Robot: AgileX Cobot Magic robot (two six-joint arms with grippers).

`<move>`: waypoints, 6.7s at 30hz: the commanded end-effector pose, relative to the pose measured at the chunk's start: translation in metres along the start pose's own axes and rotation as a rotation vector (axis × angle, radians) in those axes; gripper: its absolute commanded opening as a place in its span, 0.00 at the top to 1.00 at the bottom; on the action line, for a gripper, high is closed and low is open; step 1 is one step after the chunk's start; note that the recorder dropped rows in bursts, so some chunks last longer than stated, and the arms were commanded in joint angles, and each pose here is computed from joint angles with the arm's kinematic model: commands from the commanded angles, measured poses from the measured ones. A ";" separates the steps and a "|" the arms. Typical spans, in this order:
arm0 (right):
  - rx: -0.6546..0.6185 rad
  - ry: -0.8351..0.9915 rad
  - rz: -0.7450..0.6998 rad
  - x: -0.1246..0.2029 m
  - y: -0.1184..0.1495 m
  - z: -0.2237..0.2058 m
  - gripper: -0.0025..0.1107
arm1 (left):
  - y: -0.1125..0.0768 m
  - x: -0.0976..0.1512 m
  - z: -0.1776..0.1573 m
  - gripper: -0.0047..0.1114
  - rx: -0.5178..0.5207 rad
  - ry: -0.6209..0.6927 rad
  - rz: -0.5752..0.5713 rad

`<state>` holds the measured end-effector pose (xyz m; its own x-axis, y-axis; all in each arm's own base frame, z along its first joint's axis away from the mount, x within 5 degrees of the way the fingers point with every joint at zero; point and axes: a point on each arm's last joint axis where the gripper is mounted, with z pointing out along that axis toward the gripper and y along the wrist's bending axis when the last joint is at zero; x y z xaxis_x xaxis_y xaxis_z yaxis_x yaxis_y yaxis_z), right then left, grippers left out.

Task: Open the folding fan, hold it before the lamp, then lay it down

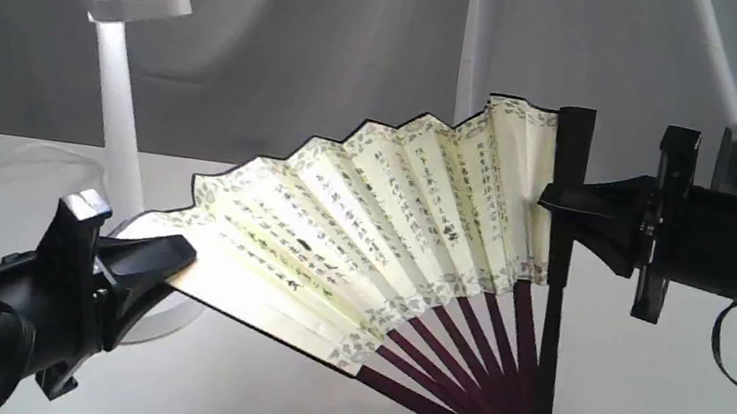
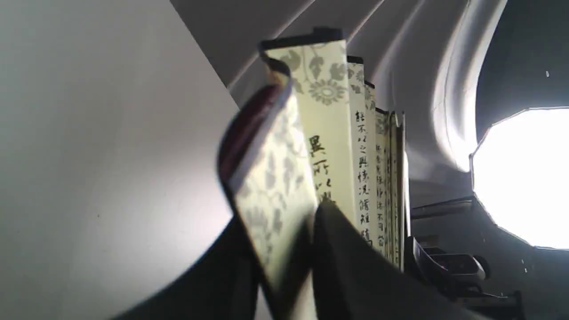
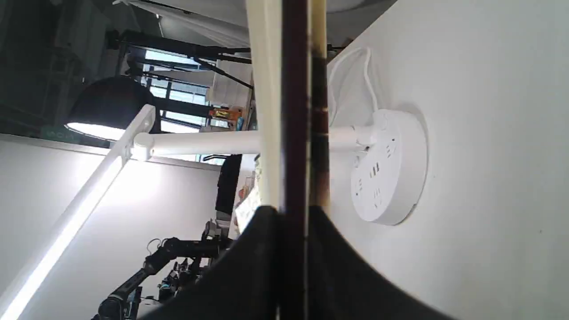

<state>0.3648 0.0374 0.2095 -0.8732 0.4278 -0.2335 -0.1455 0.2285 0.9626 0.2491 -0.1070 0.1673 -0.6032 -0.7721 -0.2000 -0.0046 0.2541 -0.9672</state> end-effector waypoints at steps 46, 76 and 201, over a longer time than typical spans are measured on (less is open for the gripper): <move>0.033 -0.118 -0.012 -0.018 -0.005 -0.025 0.98 | -0.007 0.020 -0.102 0.96 0.167 -0.183 -0.082; 0.037 -0.212 0.002 -0.034 -0.013 -0.068 0.98 | -0.019 0.019 -0.110 0.96 0.243 -0.200 -0.065; 0.164 -0.224 -0.023 -0.025 0.038 -0.073 0.98 | -0.020 0.017 -0.116 0.96 0.114 -0.212 -0.209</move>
<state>0.3426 -0.0182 0.2651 -0.7920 0.5677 -0.2245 -0.0718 0.2786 0.9577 0.1426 -0.0593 0.2019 -0.4471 -0.8934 -0.0438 -0.0093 0.0536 -0.9985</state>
